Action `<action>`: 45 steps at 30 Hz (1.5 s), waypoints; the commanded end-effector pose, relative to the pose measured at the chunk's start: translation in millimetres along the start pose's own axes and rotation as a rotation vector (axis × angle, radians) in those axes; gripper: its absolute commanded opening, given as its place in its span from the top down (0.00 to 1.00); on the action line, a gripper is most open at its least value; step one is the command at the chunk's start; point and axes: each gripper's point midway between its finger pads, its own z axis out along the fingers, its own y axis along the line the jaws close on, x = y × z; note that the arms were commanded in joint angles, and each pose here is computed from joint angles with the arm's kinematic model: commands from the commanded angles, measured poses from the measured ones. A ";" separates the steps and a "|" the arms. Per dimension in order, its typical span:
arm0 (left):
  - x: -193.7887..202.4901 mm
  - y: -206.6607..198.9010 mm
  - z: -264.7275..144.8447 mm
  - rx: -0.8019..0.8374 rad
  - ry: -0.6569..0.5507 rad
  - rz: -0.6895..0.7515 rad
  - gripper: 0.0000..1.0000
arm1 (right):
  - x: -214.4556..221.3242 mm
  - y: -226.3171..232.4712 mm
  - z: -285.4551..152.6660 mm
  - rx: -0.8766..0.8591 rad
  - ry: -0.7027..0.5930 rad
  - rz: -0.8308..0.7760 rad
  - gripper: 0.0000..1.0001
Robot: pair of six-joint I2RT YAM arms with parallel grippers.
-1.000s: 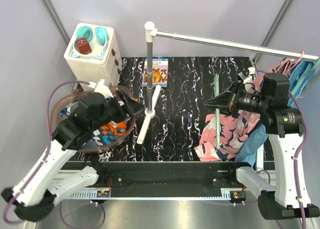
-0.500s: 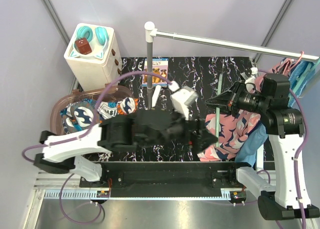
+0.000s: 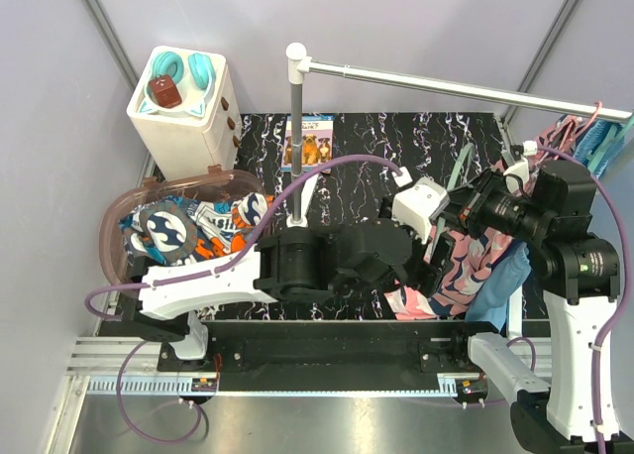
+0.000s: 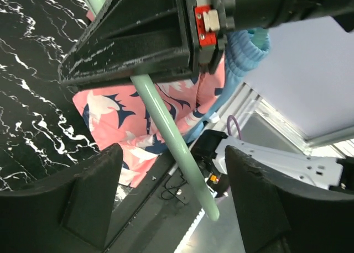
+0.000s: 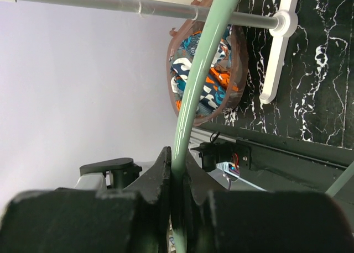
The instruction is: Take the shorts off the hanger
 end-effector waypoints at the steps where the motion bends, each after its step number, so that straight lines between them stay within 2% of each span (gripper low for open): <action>1: -16.5 2.8 2.3 -0.047 -0.043 0.036 0.30 | -4.5 13.6 -10.9 -0.034 -0.063 -0.057 0.99; 8: -9.3 4.8 12.0 -0.041 -0.007 0.048 0.50 | 3.6 9.1 -13.9 -0.038 -0.050 -0.046 0.99; 12: -4.9 8.2 19.6 -0.026 0.024 0.029 0.72 | 7.3 7.3 -14.2 -0.041 -0.038 -0.041 0.98; 14: -7.8 12.4 18.6 -0.035 0.021 0.028 0.92 | 8.1 7.5 -16.0 -0.045 -0.045 -0.044 0.98; 16: -11.9 18.1 14.9 -0.058 0.008 0.027 1.00 | 9.3 7.2 -16.6 -0.046 -0.041 -0.051 0.94; 21: -8.9 34.0 -1.3 -0.106 0.013 0.010 1.00 | 10.3 2.8 -17.3 -0.031 -0.046 -0.056 0.71; 22: -0.9 40.8 -1.2 -0.134 0.028 -0.004 1.00 | 10.7 2.9 -18.0 -0.031 -0.048 -0.060 0.61; 24: -1.5 50.7 -15.5 -0.155 0.029 -0.022 1.00 | 11.3 3.0 -19.5 -0.034 -0.054 -0.071 0.52; 25: 3.3 57.4 -19.2 -0.180 0.034 -0.031 1.00 | 12.1 3.8 -20.7 -0.038 -0.055 -0.078 0.43; 26: -0.4 62.9 -30.3 -0.187 0.023 -0.044 1.00 | 12.5 3.5 -21.5 -0.039 -0.057 -0.086 0.39; 27: 3.1 70.5 -34.6 -0.212 0.021 -0.051 1.00 | 13.6 4.6 -22.9 -0.043 -0.057 -0.092 0.30; 29: -7.1 78.6 -54.5 -0.213 -0.014 -0.078 1.00 | 14.3 7.2 -24.5 -0.054 -0.057 -0.114 0.22; 30: -5.8 83.9 -58.5 -0.227 -0.018 -0.078 1.00 | 14.0 10.2 -26.2 -0.062 -0.061 -0.127 0.14; 34: -18.6 98.2 -89.6 -0.229 -0.073 -0.107 1.00 | 13.1 25.5 -34.9 -0.105 -0.083 -0.199 0.00; 36: -28.3 111.4 -109.9 -0.244 -0.121 -0.120 1.00 | 10.8 35.6 -41.3 -0.126 -0.112 -0.234 0.00; 41: -39.8 127.9 -139.2 -0.235 -0.174 -0.036 1.00 | 1.9 47.5 -49.5 -0.138 -0.179 -0.283 0.00; 45: -63.5 147.0 -162.4 -0.270 -0.243 -0.099 1.00 | -4.6 53.9 -46.0 -0.154 -0.186 -0.278 0.00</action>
